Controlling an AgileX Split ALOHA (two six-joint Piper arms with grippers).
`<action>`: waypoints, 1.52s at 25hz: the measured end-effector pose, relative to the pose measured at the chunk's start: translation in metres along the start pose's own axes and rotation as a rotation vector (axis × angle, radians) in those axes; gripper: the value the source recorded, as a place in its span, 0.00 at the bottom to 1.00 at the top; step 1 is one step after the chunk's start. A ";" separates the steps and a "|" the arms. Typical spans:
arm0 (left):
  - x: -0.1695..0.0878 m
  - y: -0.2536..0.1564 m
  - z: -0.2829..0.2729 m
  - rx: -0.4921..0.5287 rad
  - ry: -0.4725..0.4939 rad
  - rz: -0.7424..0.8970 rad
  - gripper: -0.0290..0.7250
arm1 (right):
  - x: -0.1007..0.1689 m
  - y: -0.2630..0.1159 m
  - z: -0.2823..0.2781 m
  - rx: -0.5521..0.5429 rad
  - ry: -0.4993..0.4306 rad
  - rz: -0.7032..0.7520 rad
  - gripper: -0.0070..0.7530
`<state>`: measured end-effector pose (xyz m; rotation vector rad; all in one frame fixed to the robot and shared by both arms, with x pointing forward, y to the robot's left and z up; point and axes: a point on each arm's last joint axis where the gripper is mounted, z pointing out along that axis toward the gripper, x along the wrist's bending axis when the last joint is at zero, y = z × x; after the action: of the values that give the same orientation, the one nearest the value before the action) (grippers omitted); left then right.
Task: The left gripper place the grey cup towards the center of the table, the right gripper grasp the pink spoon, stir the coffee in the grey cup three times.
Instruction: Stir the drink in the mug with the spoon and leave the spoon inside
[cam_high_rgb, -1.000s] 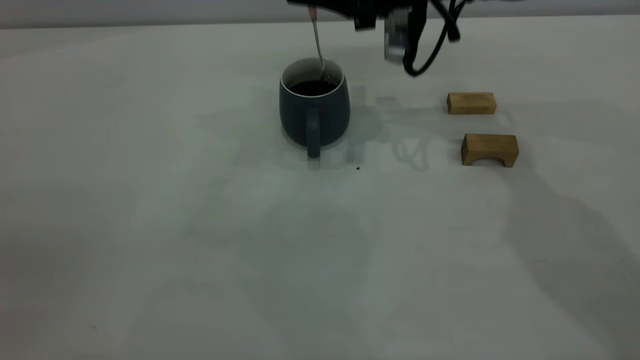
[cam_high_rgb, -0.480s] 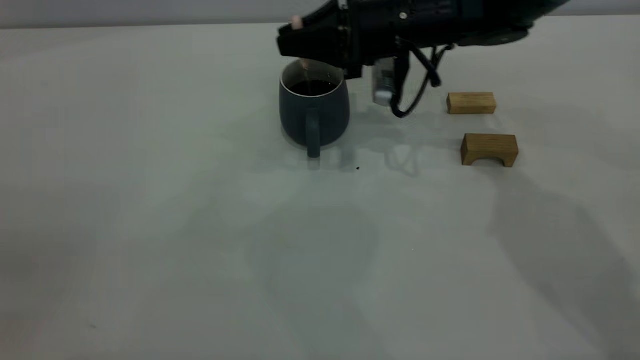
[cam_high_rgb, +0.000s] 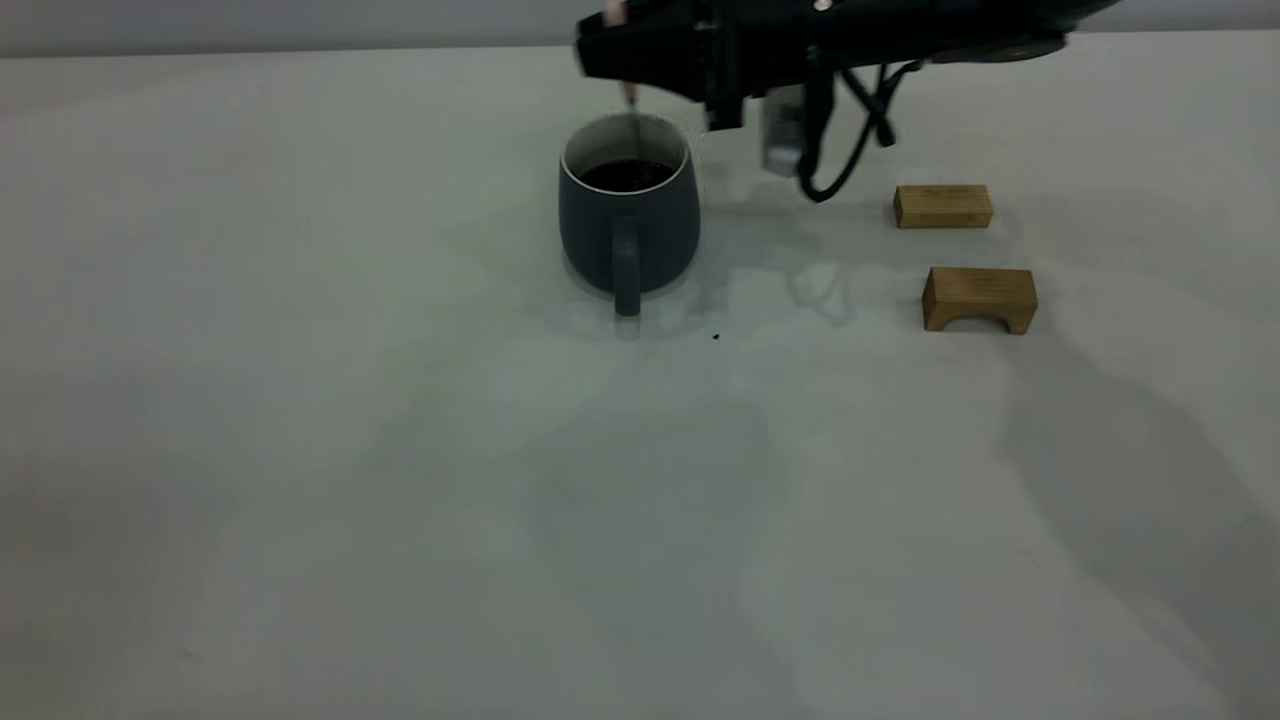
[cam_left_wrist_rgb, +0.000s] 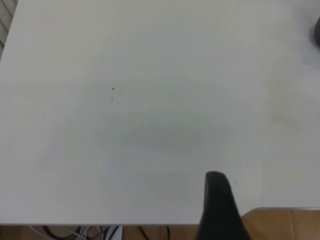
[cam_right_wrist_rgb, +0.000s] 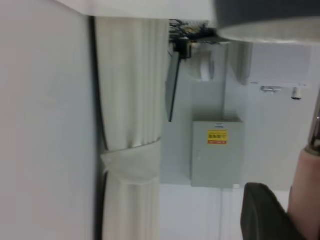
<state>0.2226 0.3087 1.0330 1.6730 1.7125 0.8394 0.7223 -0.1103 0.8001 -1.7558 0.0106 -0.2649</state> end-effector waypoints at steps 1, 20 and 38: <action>0.000 0.000 0.000 0.000 0.000 0.000 0.79 | 0.003 0.002 -0.006 -0.007 0.007 -0.001 0.17; 0.000 0.000 0.000 0.000 0.000 0.000 0.79 | -0.021 -0.014 0.032 0.007 -0.084 0.037 0.17; 0.000 0.000 0.000 0.000 0.000 0.000 0.79 | -0.006 0.002 -0.002 -0.076 -0.087 -0.063 0.17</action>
<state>0.2226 0.3087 1.0330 1.6730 1.7125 0.8394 0.7169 -0.1116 0.7972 -1.8437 -0.0987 -0.2365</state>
